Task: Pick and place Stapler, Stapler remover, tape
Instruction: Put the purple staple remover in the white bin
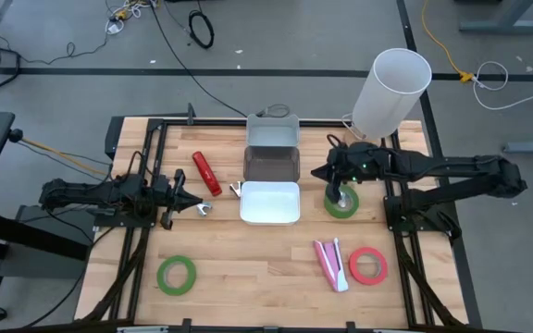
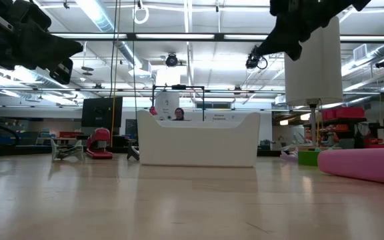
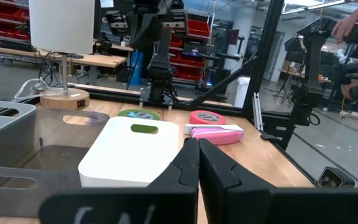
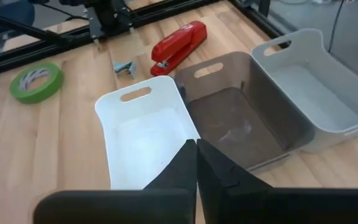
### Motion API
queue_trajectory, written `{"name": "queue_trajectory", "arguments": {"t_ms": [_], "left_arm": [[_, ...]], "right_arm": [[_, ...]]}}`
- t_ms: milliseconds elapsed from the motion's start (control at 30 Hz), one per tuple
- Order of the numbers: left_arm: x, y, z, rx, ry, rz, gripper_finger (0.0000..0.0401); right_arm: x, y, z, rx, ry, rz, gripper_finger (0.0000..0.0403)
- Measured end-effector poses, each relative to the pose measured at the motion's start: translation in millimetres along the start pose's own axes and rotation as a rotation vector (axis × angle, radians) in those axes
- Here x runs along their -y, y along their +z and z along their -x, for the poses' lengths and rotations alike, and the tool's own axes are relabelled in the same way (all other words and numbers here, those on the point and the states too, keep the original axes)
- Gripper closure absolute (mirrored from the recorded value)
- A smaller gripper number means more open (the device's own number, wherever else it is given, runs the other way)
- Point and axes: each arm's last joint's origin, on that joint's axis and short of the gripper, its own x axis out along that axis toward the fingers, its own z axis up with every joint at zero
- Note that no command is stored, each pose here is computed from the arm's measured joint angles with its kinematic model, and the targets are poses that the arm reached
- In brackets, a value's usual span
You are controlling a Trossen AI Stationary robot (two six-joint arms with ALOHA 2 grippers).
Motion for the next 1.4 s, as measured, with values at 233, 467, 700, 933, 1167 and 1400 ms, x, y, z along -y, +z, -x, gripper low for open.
{"name": "queue_trajectory", "arguments": {"t_ms": [233, 467, 700, 933, 1167, 1400], "left_arm": [[0.0, 0.0, 0.0, 0.0, 0.0, 0.0, 0.0398], [0.0, -0.1, 0.0, 0.0, 0.0, 0.0, 0.0398], [0.0, -0.1, 0.0, 0.0, 0.0, 0.0, 0.0398], [0.0, -0.1, 0.0, -0.001, 0.0, 0.0, 0.0398], [0.0, -0.1, 0.0, 0.0, 0.0, 0.0, 0.0398], [0.0, -0.1, 0.0, 0.0, 0.0, 0.0, 0.0398]], "right_arm": [[24.3, -0.9, -0.3, -0.059, -0.008, -0.067, 0.0392], [48.6, -8.2, 2.6, -0.142, -0.128, -0.183, 0.0392], [65.5, -19.5, 2.1, -0.26, -0.22, -0.318, 0.0392], [77.9, -33.4, -17.5, -0.411, -0.303, -0.462, 0.0392], [90.9, -45.8, -34.3, -0.5, -0.462, -0.589, 0.0392], [100.8, -55.2, -46.4, -0.57, -0.52, -0.659, 0.0384]]}}
